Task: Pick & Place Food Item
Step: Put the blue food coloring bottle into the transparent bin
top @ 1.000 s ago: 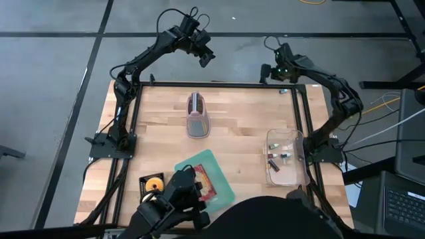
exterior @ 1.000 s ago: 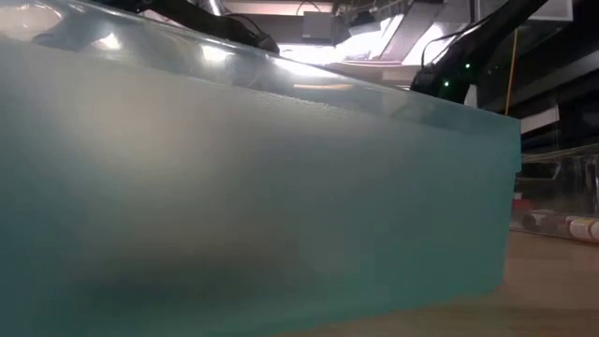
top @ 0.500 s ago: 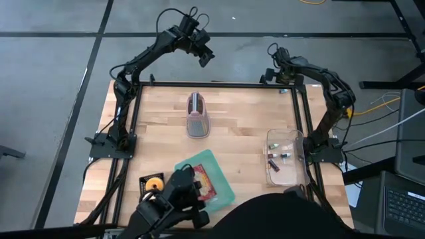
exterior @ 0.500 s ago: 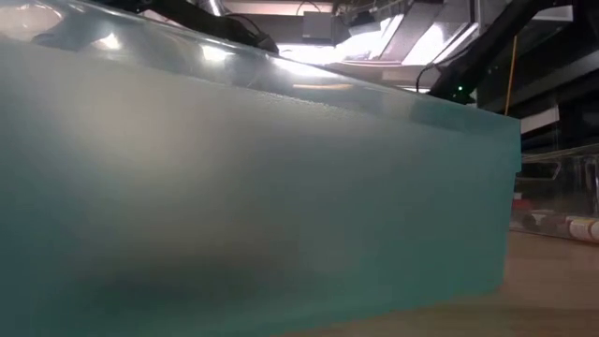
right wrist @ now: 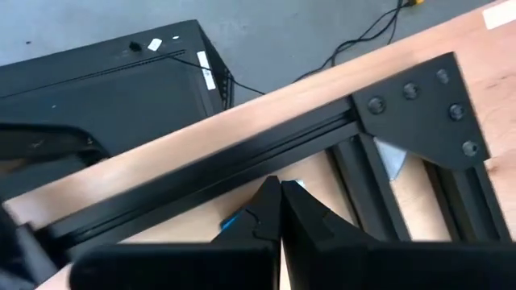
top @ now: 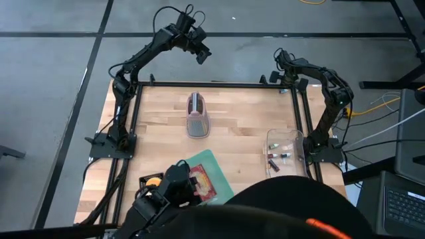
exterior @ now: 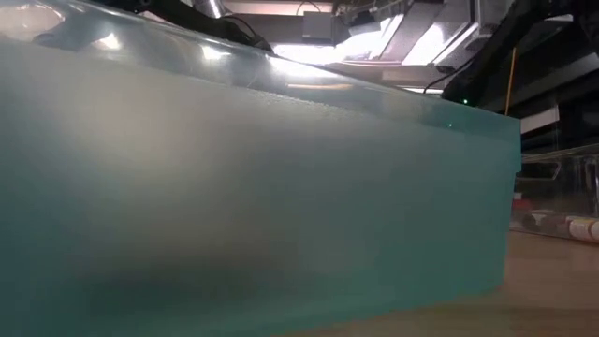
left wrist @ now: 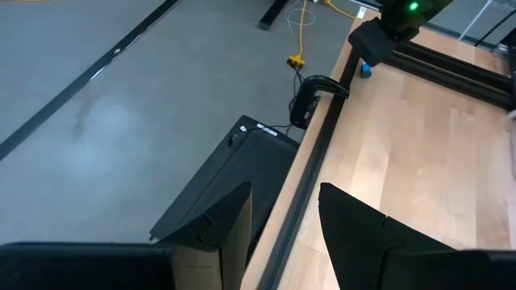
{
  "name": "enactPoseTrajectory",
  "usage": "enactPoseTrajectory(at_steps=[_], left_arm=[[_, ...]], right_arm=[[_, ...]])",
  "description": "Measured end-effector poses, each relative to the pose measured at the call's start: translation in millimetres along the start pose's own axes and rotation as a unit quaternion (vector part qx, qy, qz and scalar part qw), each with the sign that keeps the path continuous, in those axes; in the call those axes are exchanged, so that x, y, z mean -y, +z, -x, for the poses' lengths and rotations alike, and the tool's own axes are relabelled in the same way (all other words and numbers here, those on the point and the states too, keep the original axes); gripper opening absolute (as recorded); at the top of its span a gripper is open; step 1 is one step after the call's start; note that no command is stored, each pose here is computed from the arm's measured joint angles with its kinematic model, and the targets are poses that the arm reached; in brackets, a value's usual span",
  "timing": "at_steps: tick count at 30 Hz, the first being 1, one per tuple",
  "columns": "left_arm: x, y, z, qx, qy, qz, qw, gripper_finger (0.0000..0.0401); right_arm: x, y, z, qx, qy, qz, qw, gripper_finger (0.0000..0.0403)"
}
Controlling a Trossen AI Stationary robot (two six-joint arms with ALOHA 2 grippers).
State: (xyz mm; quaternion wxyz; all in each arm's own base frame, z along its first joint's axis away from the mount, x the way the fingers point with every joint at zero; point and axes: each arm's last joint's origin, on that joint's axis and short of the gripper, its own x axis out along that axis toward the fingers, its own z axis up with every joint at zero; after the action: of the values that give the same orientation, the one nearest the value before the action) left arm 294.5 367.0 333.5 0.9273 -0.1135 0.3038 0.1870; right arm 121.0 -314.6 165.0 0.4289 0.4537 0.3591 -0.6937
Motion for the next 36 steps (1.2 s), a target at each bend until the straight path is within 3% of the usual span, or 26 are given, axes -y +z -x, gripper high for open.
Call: enactPoseTrajectory(at_steps=[7, 21, 25, 36], left_arm=[[-2.0, -0.6, 1.1, -0.001, 0.002, 0.005, 1.000, 0.0141], [-1.9, -0.7, 1.1, -0.001, 0.002, 0.008, 1.000, 0.0141], [-1.9, -0.7, 1.1, -0.001, 0.002, 0.009, 1.000, 0.0141], [-2.1, 0.1, 1.1, 0.003, 0.003, 0.003, 1.000, 0.0141]], right_arm=[[7.9, 3.0, -10.4, -0.016, -0.001, -0.018, 1.000, 0.0000], [-5.9, -4.5, -38.8, -0.072, 0.026, -0.015, 0.997, 0.0000], [-13.3, -10.1, -36.2, -0.080, 0.044, 0.011, 0.996, 0.0000], [-38.0, -17.6, -25.9, -0.105, 0.162, 0.112, 0.975, 0.0000]])
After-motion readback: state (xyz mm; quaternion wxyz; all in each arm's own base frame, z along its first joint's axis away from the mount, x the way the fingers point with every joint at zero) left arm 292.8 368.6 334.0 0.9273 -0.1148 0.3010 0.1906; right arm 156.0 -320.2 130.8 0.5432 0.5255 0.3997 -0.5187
